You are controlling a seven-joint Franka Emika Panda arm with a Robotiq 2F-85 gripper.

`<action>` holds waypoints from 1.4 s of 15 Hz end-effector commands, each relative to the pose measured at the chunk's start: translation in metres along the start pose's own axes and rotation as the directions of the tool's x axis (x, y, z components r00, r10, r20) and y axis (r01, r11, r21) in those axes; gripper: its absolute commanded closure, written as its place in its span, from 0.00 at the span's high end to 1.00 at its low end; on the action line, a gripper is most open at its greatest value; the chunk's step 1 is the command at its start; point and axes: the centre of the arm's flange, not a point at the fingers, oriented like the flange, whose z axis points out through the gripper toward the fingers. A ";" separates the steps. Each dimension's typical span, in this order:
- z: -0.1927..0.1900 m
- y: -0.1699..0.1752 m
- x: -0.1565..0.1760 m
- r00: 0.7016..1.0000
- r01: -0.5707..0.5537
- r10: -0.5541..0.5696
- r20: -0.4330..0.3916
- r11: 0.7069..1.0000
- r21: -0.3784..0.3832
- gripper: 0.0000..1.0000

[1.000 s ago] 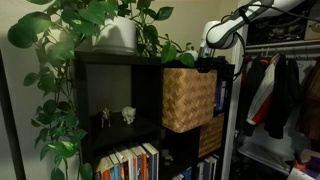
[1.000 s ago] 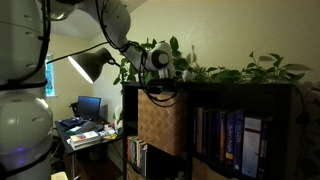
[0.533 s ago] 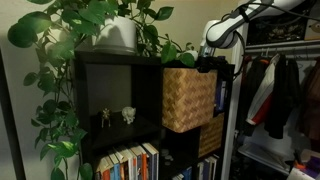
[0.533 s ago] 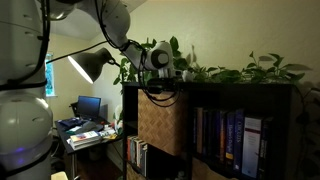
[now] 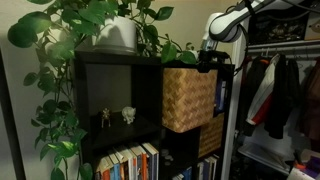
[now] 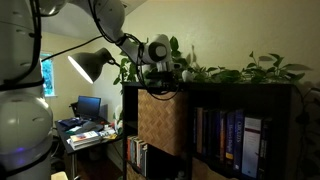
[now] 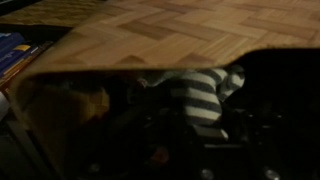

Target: Partially pull out the basket from the shelf, remove socks from it then put them on top of the shelf, and then push the basket back into the shelf

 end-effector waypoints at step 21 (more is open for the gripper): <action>-0.143 0.040 0.024 0.931 -0.105 -0.039 -0.362 0.923 -0.371 0.11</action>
